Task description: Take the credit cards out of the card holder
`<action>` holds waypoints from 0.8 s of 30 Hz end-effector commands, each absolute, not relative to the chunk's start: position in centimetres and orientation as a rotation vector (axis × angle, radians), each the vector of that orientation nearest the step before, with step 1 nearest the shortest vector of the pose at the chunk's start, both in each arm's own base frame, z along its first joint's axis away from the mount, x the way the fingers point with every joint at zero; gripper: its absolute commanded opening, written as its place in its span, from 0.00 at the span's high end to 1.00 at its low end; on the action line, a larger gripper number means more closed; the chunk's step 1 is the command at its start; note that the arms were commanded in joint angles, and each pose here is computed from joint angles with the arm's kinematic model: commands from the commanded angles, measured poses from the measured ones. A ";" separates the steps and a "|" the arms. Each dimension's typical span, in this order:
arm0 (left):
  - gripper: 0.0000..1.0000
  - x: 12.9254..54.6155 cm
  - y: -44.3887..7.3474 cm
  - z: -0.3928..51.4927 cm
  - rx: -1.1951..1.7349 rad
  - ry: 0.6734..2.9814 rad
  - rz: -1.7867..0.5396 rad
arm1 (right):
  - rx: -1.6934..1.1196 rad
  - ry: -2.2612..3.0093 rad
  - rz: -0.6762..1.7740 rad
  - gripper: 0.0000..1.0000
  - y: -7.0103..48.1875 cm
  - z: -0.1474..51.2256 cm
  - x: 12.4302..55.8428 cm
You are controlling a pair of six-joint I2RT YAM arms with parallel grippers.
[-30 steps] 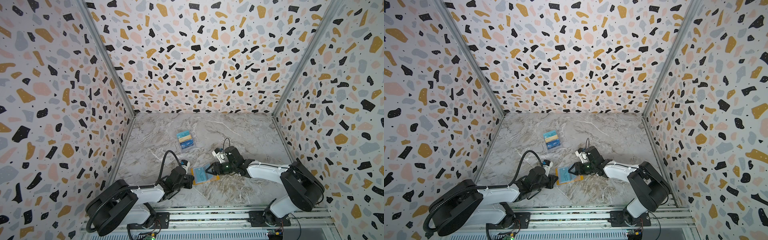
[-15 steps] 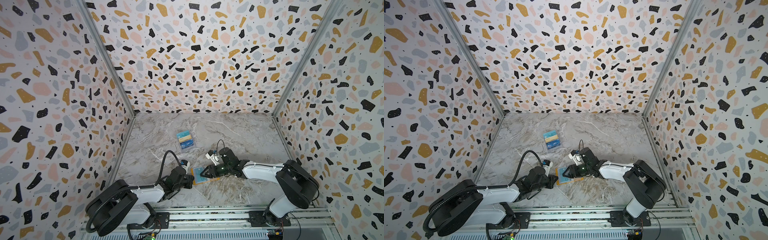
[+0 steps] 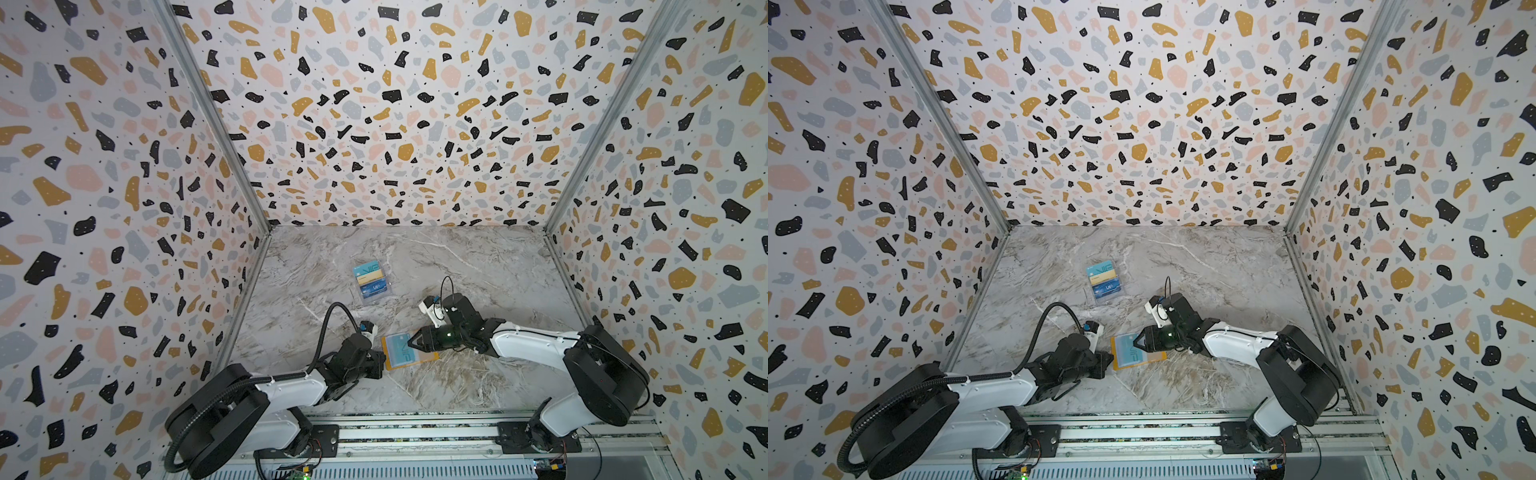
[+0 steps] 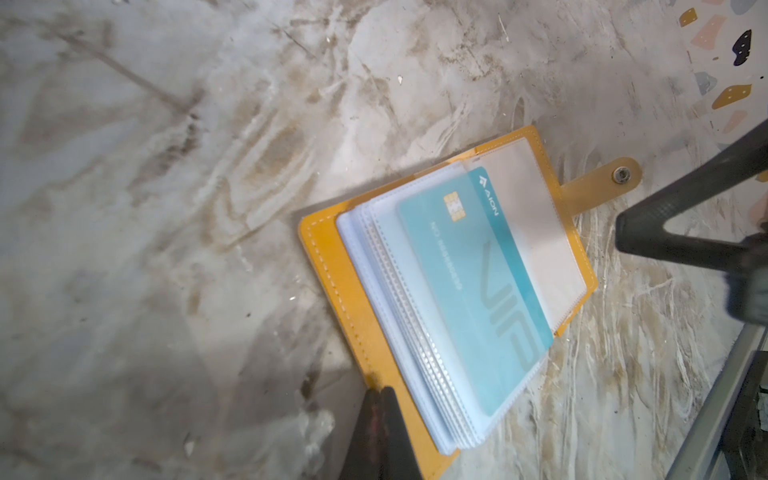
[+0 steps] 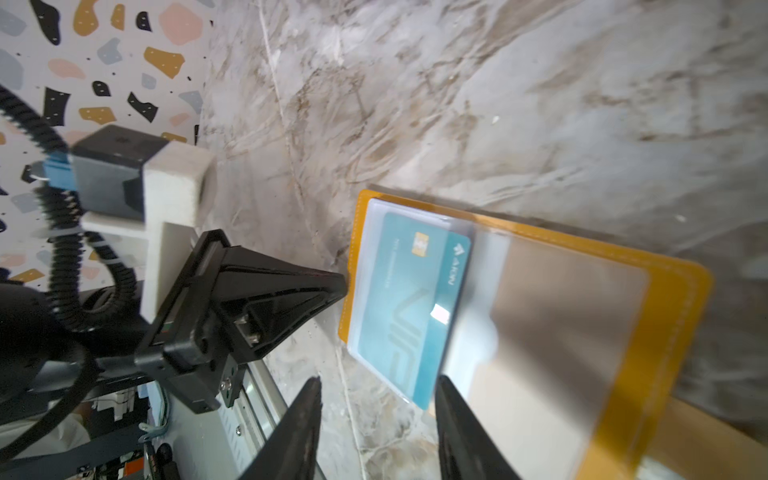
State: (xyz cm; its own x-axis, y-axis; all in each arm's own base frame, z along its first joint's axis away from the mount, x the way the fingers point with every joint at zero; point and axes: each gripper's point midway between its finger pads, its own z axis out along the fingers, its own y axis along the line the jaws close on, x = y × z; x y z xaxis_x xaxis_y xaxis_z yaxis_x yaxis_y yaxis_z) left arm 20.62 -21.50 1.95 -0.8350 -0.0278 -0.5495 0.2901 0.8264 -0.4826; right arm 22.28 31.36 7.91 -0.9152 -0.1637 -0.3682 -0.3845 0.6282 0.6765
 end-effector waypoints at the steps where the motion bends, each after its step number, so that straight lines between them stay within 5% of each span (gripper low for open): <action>1: 0.96 21.2 -22.2 2.9 0.219 2.431 -0.775 | -0.440 2.596 1.114 0.56 30.7 7.5 22.7; 24: 1.00 21.9 -23.2 3.1 0.318 2.437 -0.742 | -0.445 2.641 1.287 0.60 32.4 4.6 22.3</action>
